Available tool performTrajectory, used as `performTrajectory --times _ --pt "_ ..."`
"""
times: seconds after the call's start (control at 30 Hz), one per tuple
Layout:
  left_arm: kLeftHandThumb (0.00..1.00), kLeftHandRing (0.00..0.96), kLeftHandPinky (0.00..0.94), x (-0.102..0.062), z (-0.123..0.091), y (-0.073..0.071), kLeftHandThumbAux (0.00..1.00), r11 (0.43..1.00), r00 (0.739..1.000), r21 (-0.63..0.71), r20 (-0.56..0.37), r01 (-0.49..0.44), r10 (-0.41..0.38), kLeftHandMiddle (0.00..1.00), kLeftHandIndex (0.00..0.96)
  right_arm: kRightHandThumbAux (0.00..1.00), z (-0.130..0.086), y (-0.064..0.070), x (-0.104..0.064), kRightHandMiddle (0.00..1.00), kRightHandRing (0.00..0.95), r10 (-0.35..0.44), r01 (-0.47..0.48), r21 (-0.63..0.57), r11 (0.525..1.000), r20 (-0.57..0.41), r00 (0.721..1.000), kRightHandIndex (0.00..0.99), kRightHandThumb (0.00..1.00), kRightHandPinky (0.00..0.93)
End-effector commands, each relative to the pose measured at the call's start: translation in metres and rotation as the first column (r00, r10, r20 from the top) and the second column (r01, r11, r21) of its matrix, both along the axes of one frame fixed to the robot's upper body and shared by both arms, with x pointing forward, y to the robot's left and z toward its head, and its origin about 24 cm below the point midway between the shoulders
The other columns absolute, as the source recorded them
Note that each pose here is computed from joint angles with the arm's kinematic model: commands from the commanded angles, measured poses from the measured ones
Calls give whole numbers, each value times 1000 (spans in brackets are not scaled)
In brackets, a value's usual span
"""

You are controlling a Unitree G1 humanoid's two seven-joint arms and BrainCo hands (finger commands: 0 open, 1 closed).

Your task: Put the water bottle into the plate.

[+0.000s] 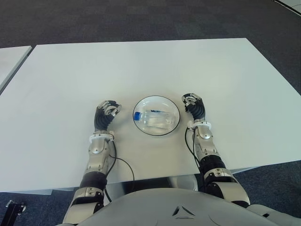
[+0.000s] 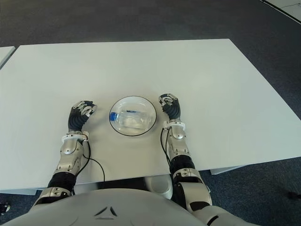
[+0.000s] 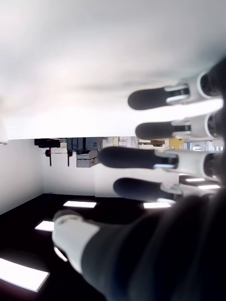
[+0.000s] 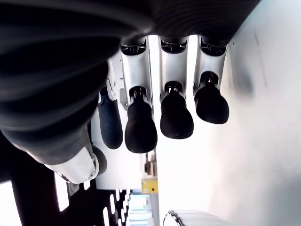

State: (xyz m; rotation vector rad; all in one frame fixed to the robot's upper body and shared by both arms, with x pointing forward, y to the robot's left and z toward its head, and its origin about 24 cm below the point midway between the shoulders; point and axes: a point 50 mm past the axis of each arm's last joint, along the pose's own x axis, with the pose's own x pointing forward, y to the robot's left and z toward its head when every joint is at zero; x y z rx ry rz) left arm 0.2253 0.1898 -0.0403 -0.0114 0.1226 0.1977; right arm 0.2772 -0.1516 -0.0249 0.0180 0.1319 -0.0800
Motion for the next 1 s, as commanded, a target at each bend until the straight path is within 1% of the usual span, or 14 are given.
performTrajectory --times 0.03,0.37,1.0 --pt "698 451 451 -16 -24 -4 722 1000 991 -17 -134 -19 17 470 429 727 -38 -2 -30 789 769 -12 15 15 1000 -191 982 439 705 759" --pt "695 456 454 -16 -26 -6 723 1000 993 -17 -119 -7 5 470 428 728 -38 -3 -30 786 767 -11 15 16 1000 -191 982 439 705 761" --pt "694 441 437 -16 -26 -7 724 1000 993 -12 -121 6 -7 460 427 728 -38 -2 -29 783 763 -10 14 20 1000 -201 980 439 705 752"
